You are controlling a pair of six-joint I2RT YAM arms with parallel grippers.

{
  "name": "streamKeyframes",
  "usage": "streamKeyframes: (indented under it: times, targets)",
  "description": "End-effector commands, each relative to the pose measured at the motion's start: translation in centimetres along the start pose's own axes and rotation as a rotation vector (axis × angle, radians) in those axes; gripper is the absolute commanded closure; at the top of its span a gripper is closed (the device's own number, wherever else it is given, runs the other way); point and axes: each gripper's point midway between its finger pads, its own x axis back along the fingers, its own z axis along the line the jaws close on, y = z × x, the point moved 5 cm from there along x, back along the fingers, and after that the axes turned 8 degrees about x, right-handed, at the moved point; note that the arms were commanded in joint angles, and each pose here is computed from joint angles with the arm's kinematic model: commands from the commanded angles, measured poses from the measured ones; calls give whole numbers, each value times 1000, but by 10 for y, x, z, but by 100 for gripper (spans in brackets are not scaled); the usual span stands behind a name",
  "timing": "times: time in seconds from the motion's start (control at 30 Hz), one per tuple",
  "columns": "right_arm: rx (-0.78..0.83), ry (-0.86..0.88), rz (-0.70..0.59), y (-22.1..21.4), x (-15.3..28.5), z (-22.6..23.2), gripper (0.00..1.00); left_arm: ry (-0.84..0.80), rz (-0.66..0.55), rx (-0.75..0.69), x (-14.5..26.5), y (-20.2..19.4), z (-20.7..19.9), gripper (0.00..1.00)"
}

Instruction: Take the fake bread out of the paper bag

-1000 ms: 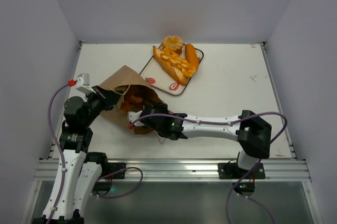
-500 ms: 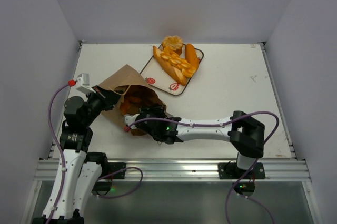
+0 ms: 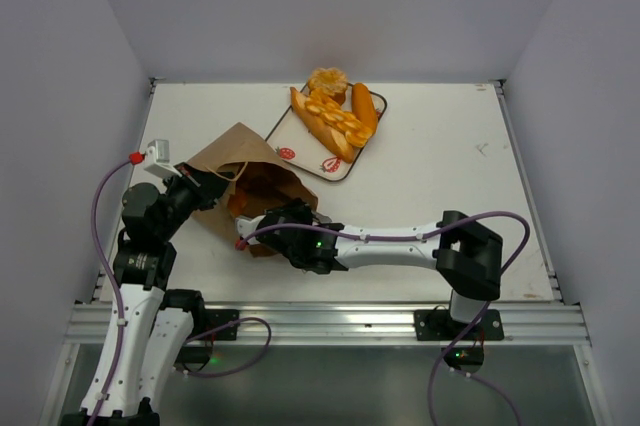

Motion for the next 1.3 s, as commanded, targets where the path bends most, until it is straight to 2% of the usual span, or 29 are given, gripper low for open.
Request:
streamKeyframes:
  times: [0.0, 0.27, 0.33, 0.67, 0.7, 0.83, 1.27]
  targets:
    - [-2, -32, -18, -2, 13, -20, 100, -83, -41, -23, 3, 10, -18, 100]
    - [-106, 28, -165, -12, 54, -41, 100, -12, -68, -64, -3, 13, -3, 100]
    - [-104, 74, -193, -18, 61, -34, 100, 7, -78, -81, -4, 14, 0, 100]
    - [-135, 202, -365, -74, 102, -29, 100, 80, -106, -123, -10, 22, 12, 100]
    - [-155, 225, -429, -76, 113, -32, 100, 94, -112, -125, -10, 23, 14, 100]
    - [-220, 293, -466, -101, 128, -32, 100, 124, -129, -136, -11, 26, 18, 100]
    - [-376, 205, -527, -145, 163, -49, 100, 268, -180, -182, -22, 42, 37, 100]
